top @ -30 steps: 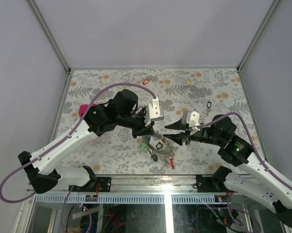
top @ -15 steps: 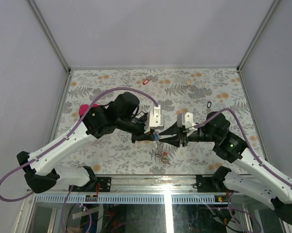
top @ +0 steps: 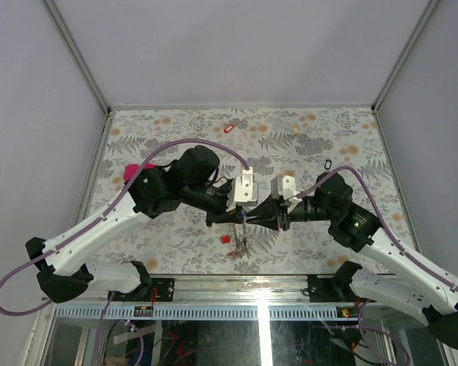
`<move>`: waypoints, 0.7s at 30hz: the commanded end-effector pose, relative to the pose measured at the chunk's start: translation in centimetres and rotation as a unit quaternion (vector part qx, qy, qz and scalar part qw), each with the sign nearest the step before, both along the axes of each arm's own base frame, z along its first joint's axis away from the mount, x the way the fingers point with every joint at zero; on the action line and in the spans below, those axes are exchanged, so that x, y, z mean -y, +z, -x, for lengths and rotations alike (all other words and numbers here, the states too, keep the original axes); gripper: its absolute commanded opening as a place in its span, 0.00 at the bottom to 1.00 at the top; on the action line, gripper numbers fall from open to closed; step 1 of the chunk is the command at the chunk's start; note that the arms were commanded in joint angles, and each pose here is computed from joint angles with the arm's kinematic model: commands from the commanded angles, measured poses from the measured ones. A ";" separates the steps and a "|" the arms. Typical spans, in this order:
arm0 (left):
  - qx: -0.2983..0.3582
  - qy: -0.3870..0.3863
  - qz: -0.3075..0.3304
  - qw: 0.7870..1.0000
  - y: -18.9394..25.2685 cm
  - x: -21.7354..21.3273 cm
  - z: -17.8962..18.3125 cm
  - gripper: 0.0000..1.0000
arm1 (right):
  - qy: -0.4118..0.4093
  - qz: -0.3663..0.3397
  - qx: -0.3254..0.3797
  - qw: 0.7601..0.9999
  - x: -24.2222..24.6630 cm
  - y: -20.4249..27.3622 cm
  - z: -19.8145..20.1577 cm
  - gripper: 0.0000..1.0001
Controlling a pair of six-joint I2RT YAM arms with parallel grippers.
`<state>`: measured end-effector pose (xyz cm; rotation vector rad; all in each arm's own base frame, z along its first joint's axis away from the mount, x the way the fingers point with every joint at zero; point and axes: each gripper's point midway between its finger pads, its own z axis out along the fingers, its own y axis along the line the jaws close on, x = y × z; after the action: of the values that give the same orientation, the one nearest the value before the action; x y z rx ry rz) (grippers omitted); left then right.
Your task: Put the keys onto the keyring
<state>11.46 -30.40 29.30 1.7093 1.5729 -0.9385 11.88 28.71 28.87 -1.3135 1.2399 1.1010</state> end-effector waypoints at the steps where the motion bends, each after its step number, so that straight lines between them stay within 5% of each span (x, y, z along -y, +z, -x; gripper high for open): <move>1: 0.025 -0.015 0.039 0.999 2.5 0.8 0.1 0.00 | 0.023 -0.027 0.018 0.999 -0.5 2.7 0.5 0.23; 10: 0.036 0.011 0.049 0.998 3.2 0.8 -0.6 0.00 | 0.007 -0.043 0.030 0.999 -0.3 3.6 0.2 0.00; 17: 0.057 0.074 0.128 0.987 6.6 0.7 -1.6 0.31 | -0.025 -0.097 0.082 0.992 0.7 6.2 0.0 0.00; 21: 0.056 0.110 0.171 0.977 8.2 0.3 -2.0 0.39 | -0.031 -0.144 0.128 0.981 1.7 7.7 0.6 0.00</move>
<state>12.34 -30.08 34.15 1.4803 1.4704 -0.9068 11.75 27.97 31.09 -1.2458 1.1396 1.0604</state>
